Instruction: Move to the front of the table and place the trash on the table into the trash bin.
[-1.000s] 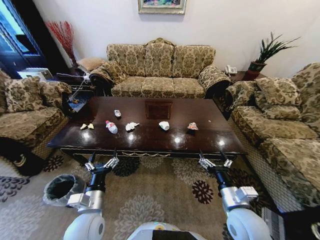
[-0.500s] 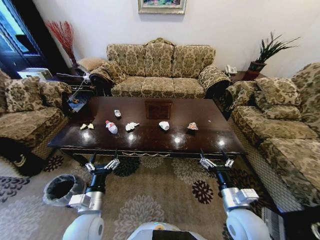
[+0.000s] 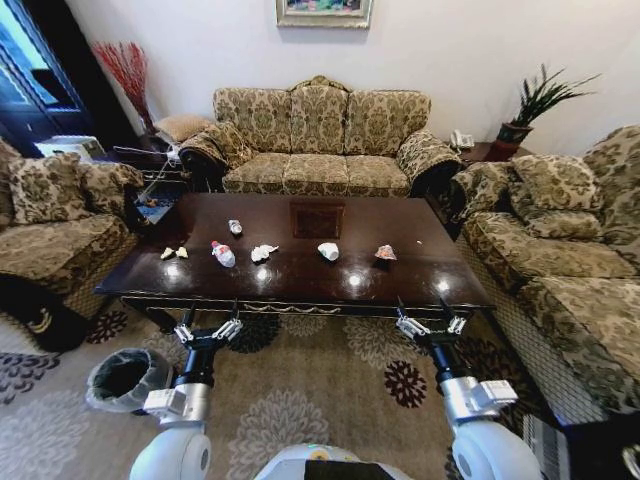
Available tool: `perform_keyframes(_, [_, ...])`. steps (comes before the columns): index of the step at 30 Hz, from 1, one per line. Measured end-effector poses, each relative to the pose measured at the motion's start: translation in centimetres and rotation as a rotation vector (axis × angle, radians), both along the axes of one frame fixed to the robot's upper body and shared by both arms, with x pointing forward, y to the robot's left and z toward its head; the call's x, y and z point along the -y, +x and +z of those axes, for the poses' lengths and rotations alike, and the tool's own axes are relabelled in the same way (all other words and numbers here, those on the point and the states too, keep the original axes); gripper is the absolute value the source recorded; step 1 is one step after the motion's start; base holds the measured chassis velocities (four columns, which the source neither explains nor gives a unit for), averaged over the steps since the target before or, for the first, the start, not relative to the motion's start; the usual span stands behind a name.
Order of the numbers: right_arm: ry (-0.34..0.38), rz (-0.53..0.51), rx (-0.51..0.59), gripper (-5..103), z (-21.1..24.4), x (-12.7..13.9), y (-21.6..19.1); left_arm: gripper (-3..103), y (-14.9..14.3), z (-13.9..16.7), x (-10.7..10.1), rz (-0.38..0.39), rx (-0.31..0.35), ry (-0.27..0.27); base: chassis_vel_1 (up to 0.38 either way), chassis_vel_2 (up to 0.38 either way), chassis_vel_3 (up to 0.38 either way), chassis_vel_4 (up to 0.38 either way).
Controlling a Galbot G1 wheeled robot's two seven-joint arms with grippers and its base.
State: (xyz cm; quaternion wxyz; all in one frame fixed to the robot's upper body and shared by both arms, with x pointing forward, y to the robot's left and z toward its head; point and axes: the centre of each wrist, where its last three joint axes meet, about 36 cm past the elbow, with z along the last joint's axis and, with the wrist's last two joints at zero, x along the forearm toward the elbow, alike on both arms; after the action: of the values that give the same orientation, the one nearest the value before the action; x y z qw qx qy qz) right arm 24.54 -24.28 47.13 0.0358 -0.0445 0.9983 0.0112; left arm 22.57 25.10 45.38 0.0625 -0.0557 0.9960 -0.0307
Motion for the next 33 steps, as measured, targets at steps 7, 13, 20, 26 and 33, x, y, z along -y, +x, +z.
perform_keyframes(7, [-0.003,0.000,-0.001,100,-0.06,-0.03,-0.15,100,-0.14,-0.08,0.04,-0.001,0.000,0.000,0.000,0.000,0.000,0.000])
perform_keyframes(13, [-0.001,0.000,0.001,100,-0.07,-0.15,-0.18,100,-0.23,-0.14,0.05,-0.001,-0.003,0.000,0.090,0.080,-0.079,-0.091])
perform_keyframes(20, [-0.002,0.001,0.003,100,-0.11,-0.13,-0.09,100,-0.22,-0.49,0.02,0.000,-0.013,-0.002,0.224,0.224,-0.206,-0.207])
perform_keyframes(26, [0.001,0.003,0.001,100,-0.36,-0.18,0.03,100,-0.14,-0.76,-0.01,0.001,-0.018,-0.003,0.304,0.305,-0.299,-0.283])
perform_keyframes(33, [0.007,0.003,-0.003,100,-0.87,-0.29,0.20,100,-0.13,-0.99,-0.20,0.007,-0.024,-0.002,0.331,0.316,-0.336,-0.333])
